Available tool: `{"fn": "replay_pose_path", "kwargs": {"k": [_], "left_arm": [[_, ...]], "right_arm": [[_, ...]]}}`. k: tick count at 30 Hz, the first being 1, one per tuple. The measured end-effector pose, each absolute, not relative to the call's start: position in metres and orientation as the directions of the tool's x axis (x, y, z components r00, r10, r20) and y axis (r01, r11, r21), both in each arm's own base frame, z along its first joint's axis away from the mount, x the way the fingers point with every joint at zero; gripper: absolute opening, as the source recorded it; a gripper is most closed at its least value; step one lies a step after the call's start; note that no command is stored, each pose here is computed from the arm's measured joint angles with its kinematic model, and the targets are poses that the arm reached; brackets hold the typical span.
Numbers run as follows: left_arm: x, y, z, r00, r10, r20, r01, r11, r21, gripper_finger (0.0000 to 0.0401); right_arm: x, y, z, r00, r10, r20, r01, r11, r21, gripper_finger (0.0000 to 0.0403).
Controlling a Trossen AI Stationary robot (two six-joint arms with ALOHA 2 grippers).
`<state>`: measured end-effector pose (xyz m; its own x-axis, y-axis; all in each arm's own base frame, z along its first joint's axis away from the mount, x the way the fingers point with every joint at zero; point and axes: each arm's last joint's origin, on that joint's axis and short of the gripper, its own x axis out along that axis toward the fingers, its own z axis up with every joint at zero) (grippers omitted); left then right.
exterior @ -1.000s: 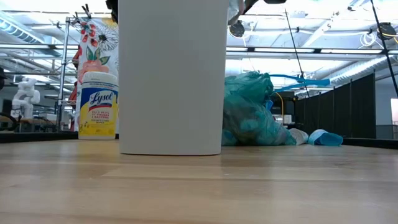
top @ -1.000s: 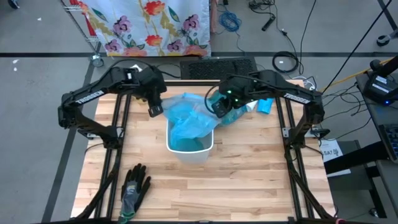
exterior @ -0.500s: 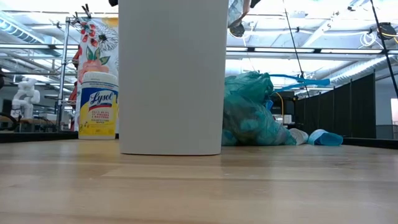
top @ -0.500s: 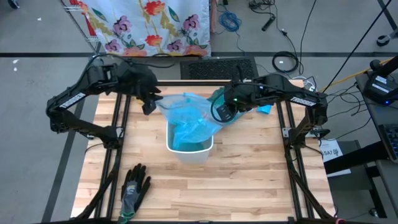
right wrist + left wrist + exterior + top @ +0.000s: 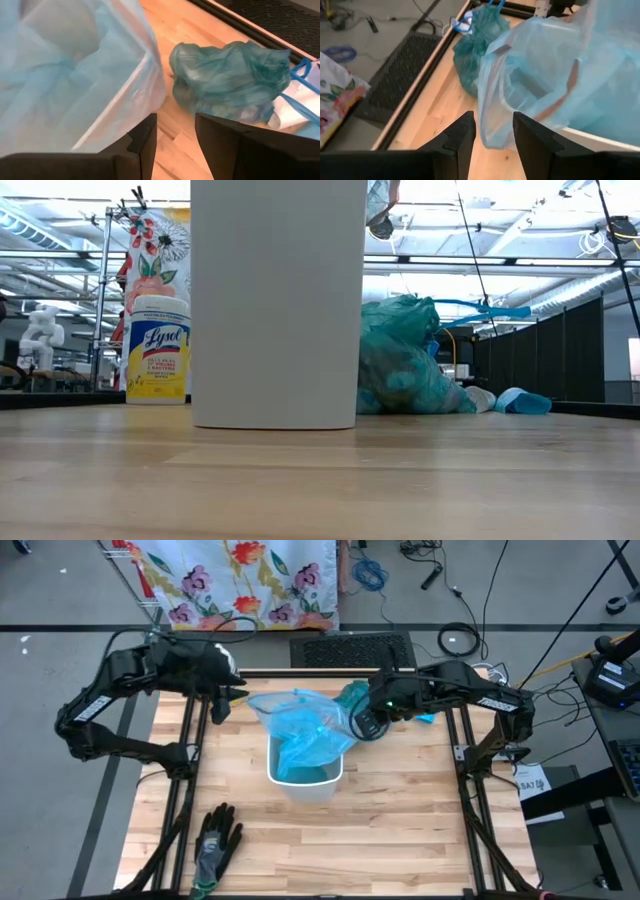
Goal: Place trash/remove bag and relplace
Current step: Insert the light blue trash bag into the white trash bin
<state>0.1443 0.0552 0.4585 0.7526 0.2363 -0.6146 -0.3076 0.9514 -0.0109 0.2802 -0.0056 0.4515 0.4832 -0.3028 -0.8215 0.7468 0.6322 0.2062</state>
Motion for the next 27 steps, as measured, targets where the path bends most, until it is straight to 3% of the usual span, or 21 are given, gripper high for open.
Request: {"fn": "replay_pose_path", "kwargs": {"k": [10,15,18,27], "left_arm": [[0.123,0.047,0.465,0.777,0.260,-0.573,-0.286,0.957,0.046,0.0137],[0.123,0.048,0.466,0.768,0.302,-0.564,-0.320,0.945,0.069,0.0137],[0.123,0.049,0.466,0.767,0.303,-0.565,-0.329,0.943,0.059,0.0137],[0.153,0.052,0.470,0.875,0.069,-0.480,-0.070,0.997,0.017,0.0137]], "right_arm": [[0.259,0.029,0.465,0.559,-0.228,-0.797,0.691,0.660,0.295,0.0125],[0.257,0.043,0.464,0.560,-0.195,-0.805,0.635,0.725,0.266,0.0125],[0.260,0.047,0.463,0.571,-0.187,-0.799,0.646,0.703,0.297,0.0125],[0.270,0.048,0.470,0.666,-0.205,-0.717,0.485,0.850,0.207,0.0125]]}}
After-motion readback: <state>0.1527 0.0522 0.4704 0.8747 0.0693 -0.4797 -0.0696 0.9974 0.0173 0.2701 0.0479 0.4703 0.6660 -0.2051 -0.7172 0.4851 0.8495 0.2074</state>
